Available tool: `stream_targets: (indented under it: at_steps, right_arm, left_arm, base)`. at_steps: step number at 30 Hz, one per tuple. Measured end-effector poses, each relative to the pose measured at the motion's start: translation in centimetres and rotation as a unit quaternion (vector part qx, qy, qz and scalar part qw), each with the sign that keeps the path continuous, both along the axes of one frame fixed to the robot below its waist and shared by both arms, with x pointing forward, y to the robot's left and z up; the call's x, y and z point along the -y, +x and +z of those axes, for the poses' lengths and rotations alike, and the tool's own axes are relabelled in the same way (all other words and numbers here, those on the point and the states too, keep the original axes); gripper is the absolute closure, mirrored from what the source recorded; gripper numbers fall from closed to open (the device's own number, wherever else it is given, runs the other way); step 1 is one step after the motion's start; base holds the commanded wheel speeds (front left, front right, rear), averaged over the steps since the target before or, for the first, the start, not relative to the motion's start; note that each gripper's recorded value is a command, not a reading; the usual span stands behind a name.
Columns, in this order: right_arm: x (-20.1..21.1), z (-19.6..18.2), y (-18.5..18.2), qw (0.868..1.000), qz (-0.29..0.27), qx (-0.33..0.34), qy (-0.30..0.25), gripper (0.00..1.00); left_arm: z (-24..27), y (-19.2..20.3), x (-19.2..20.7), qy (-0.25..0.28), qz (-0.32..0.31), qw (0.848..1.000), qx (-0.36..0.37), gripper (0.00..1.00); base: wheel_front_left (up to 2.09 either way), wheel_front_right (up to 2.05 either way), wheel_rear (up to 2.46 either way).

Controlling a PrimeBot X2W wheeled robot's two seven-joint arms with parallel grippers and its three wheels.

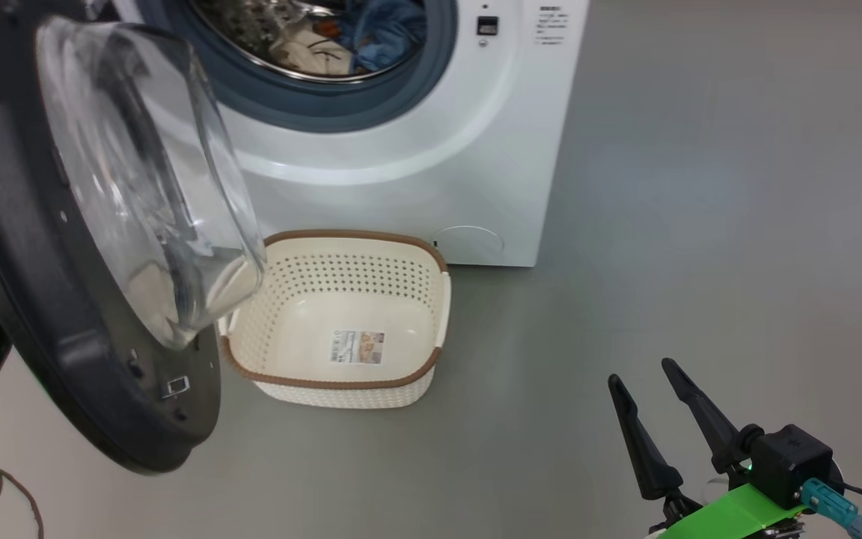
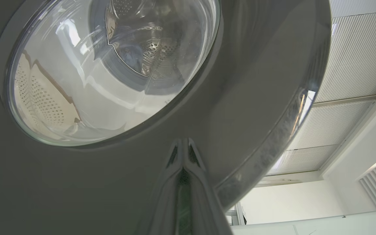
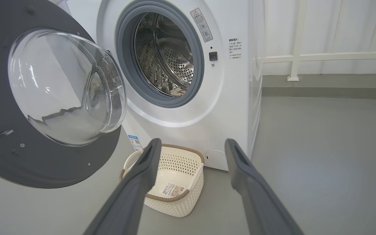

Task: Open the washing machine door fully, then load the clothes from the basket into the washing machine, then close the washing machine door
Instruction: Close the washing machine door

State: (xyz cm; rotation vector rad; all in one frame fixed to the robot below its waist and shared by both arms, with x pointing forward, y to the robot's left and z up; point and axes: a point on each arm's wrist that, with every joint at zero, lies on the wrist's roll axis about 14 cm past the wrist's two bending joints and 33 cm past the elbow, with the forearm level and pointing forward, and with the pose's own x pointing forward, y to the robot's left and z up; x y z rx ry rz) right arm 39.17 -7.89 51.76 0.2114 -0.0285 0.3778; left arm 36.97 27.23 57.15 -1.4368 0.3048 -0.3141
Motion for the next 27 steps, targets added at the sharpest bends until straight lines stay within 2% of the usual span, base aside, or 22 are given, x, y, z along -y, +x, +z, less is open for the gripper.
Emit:
stream_targets:
  at_steps: [11, 19, 27]
  right_arm:
    - [3.3, -0.4, -0.8, 0.999, -0.054, -0.003, 0.006, 0.00]
    - [5.2, -1.1, -0.4, 0.996, -0.084, -0.008, 0.004, 0.00]
    - [6.6, -1.6, -0.6, 0.994, -0.106, -0.015, 0.002, 0.00]
  left_arm:
    - [-0.9, 3.1, 5.6, -0.040, -0.062, 0.997, 0.000, 1.00]
    - [-1.3, 6.4, 9.6, -0.077, -0.090, 0.993, 0.013, 1.00]
    - [-1.6, 8.5, 11.9, -0.101, -0.103, 0.989, 0.019, 1.00]
  base:
    - [0.00, 0.00, 0.00]
    - [0.00, 0.00, 0.00]
    - [0.00, 0.00, 0.00]
